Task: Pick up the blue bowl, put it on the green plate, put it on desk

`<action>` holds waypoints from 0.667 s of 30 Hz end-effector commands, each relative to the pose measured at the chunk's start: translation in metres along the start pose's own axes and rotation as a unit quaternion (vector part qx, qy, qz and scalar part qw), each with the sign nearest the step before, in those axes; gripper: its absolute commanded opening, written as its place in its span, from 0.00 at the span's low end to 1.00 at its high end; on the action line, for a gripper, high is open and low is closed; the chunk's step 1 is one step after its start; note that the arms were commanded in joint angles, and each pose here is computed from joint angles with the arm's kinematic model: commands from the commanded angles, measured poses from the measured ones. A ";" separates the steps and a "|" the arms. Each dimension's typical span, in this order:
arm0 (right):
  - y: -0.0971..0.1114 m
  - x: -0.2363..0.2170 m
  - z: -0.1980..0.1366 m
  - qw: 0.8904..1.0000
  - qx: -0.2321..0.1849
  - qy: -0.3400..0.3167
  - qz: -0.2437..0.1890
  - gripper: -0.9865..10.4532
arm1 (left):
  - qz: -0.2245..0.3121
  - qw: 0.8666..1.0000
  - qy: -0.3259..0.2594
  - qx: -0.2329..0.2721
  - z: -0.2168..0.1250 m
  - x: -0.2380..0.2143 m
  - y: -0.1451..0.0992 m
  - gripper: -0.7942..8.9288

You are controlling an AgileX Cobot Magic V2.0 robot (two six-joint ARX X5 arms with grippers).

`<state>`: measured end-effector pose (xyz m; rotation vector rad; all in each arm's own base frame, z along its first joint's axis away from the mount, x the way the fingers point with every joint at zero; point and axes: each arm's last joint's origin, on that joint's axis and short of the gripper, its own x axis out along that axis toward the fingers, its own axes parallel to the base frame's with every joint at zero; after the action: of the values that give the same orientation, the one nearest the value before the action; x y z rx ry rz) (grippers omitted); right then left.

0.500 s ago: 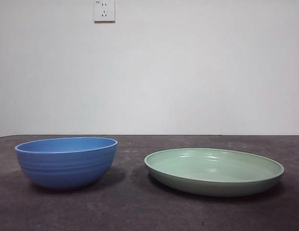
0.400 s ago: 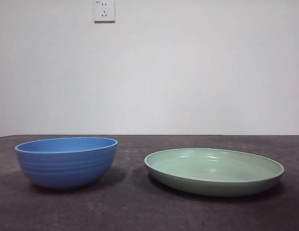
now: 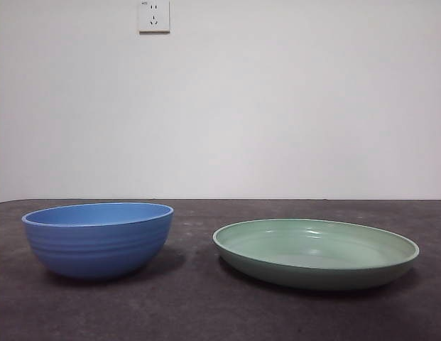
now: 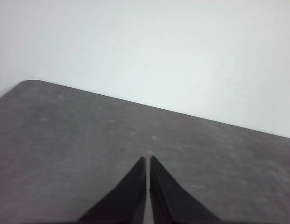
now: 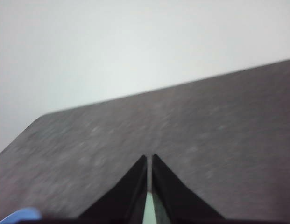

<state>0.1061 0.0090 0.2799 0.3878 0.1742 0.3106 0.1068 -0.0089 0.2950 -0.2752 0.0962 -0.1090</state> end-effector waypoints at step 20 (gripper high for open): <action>0.046 0.057 0.052 0.961 -0.049 0.214 0.169 0.10 | -0.252 0.934 0.251 -0.033 0.027 0.065 -0.045 0.10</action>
<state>0.1580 0.0489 0.3344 0.2932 0.5518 0.7169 0.1685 -0.0511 0.3213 -0.3385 0.5668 -0.6669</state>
